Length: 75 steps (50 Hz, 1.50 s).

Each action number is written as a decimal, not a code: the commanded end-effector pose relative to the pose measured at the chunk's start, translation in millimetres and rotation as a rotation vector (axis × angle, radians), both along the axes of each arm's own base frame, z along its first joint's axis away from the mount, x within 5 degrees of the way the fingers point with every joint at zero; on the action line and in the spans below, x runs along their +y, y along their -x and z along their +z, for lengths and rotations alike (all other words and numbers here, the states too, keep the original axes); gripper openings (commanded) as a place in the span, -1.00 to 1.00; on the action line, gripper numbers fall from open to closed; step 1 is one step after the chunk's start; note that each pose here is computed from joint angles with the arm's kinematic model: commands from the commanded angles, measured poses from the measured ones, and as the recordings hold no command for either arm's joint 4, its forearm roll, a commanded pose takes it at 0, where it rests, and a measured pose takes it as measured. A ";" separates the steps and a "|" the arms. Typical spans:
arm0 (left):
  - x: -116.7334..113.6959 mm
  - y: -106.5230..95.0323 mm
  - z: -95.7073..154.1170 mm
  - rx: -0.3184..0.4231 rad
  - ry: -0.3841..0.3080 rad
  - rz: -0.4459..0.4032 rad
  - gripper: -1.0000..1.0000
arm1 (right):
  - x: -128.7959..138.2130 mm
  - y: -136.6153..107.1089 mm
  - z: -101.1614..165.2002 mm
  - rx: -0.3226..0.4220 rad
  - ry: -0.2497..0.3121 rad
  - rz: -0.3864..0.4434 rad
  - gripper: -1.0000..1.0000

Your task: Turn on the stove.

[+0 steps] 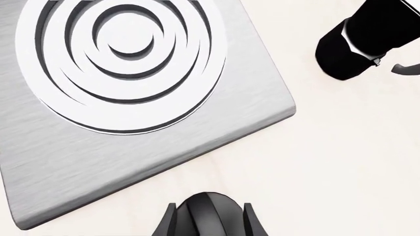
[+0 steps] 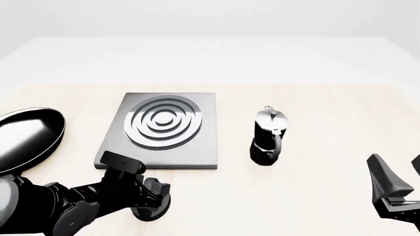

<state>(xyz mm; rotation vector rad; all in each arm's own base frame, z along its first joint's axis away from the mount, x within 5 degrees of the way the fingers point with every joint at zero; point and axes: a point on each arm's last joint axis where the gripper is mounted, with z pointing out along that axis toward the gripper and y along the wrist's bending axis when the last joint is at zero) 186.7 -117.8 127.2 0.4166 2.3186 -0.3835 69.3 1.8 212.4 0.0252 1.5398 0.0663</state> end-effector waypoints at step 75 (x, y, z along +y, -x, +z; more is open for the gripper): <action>62.5 7.1 41.0 -0.152 -0.054 0.170 1.00 | 0.3 -1.0 -0.2 0.005 0.025 0.004 1.00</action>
